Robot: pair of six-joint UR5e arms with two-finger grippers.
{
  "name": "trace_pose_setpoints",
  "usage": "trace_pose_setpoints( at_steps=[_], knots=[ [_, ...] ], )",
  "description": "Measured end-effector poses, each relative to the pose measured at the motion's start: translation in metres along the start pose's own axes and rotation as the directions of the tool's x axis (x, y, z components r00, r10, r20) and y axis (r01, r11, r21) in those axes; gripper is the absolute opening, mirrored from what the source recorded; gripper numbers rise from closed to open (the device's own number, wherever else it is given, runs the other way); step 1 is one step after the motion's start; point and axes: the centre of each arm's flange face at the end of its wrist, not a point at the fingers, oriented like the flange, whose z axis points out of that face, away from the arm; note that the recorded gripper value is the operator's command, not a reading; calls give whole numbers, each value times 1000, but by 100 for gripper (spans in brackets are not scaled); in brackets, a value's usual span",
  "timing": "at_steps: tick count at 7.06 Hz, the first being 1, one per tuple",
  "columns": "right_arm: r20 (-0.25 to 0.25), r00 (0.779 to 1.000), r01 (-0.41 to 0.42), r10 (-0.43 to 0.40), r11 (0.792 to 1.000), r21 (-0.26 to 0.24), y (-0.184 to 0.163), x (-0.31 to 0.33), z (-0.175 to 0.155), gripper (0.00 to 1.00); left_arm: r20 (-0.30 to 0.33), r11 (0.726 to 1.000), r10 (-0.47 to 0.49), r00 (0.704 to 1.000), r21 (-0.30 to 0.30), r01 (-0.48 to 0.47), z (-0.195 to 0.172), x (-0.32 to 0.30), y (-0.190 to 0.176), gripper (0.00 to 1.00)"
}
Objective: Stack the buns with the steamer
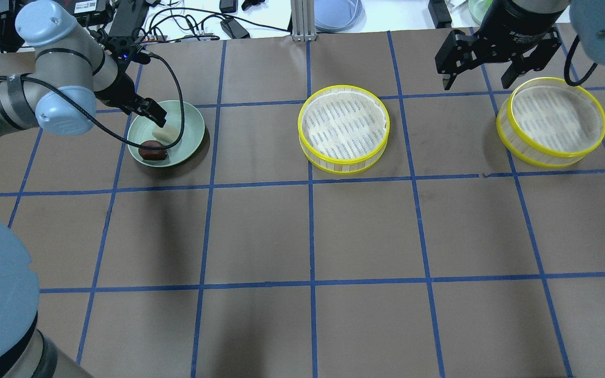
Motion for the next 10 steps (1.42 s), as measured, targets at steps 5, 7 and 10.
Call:
trace_pose_setpoints(
  at_steps=[5,7,10],
  knots=[
    [14,1000,10,-10,1000,19,-57,123,58,100,-48,1000,4,999,-17,-5,74,-9,-1,35],
    [-9,995,100,-100,992,70,-80,172,85,100,-48,1000,1,999,-16,-2,81,-11,-3,0],
    [-56,970,242,-238,966,91,-107,275,129,100,-3,999,-20,1000,47,21,52,-16,-18,0]
  ],
)
